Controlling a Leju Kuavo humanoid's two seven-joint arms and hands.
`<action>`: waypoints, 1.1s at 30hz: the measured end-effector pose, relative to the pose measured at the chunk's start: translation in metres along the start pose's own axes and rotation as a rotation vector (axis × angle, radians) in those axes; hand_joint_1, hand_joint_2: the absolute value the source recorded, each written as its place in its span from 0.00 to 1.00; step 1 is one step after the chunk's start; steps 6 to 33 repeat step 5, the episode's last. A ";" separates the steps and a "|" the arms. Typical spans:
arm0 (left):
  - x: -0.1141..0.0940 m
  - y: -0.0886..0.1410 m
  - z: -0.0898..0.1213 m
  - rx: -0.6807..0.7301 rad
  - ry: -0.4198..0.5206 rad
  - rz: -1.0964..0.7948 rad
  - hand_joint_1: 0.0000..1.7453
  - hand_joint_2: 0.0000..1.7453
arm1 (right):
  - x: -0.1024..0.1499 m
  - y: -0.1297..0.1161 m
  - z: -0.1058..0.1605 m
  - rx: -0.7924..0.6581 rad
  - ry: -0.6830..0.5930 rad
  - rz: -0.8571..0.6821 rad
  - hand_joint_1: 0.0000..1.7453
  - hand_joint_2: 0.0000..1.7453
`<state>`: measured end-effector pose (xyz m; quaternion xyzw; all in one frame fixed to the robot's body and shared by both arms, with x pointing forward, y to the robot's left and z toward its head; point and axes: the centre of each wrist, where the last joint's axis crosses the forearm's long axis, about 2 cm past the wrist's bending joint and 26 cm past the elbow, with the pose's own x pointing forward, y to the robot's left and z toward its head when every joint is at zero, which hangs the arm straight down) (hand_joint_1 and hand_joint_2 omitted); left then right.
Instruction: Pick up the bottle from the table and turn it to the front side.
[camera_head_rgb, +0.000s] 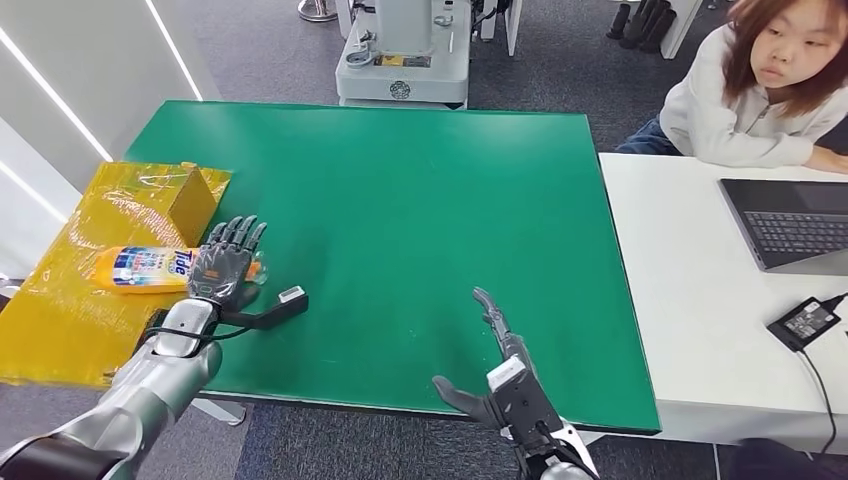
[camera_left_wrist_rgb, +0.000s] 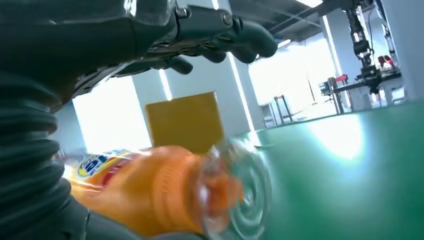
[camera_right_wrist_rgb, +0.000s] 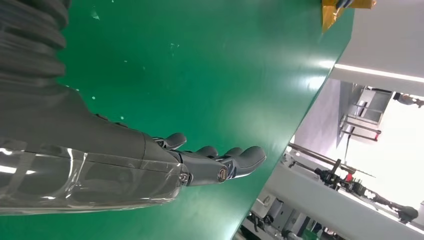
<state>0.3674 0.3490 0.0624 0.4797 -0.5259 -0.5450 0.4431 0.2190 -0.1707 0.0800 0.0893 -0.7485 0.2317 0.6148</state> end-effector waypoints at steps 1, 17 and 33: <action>0.011 0.001 -0.003 0.031 -0.019 0.078 0.00 1.00 | 0.000 0.000 0.000 -0.003 0.000 0.000 0.00 1.00; 0.049 0.005 -0.009 0.142 -0.065 0.282 0.00 1.00 | 0.000 -0.002 0.001 -0.016 0.002 0.002 0.00 1.00; 0.049 0.005 -0.009 0.142 -0.065 0.282 0.00 1.00 | 0.000 -0.002 0.001 -0.016 0.002 0.002 0.00 1.00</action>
